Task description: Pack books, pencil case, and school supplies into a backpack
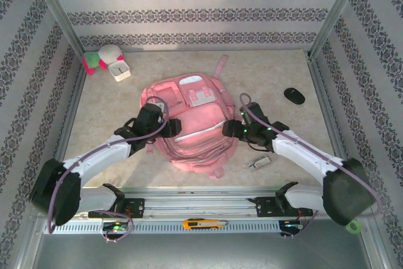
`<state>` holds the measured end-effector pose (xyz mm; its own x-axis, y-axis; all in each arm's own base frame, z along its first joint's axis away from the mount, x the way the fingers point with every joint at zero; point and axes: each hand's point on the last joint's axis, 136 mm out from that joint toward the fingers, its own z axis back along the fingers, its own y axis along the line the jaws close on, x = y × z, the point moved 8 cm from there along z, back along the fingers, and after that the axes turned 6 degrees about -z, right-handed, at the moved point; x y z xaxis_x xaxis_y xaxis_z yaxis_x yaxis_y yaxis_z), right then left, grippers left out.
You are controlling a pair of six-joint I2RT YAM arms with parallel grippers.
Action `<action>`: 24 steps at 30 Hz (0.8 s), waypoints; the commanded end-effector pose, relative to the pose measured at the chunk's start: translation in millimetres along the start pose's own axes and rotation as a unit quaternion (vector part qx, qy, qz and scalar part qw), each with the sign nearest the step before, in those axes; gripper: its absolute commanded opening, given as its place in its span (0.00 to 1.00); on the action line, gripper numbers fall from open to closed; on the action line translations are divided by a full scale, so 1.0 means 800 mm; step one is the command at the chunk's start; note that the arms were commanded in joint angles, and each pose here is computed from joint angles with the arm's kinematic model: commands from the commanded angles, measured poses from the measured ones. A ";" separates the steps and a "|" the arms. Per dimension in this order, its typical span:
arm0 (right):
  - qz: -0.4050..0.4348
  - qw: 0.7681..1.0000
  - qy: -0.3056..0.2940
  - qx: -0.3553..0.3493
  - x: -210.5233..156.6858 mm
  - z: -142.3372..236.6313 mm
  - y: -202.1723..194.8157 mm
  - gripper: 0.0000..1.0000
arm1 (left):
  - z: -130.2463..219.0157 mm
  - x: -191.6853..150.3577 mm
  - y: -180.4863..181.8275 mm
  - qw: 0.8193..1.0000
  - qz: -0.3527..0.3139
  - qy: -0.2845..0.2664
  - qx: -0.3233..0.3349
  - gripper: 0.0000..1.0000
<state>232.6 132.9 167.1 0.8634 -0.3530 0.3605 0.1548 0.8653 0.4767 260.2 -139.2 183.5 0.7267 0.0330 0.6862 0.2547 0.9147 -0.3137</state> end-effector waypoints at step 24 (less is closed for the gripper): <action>0.009 0.985 0.019 0.169 -0.015 0.044 0.006 0.77 | -0.020 0.017 0.132 0.813 -0.490 0.199 -0.246 0.69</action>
<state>210.6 126.6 192.3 0.8879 -0.3146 0.3355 -0.0102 0.7157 0.6983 308.6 -50.1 150.4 0.2134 -0.8175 0.5349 0.9711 0.2373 -0.0248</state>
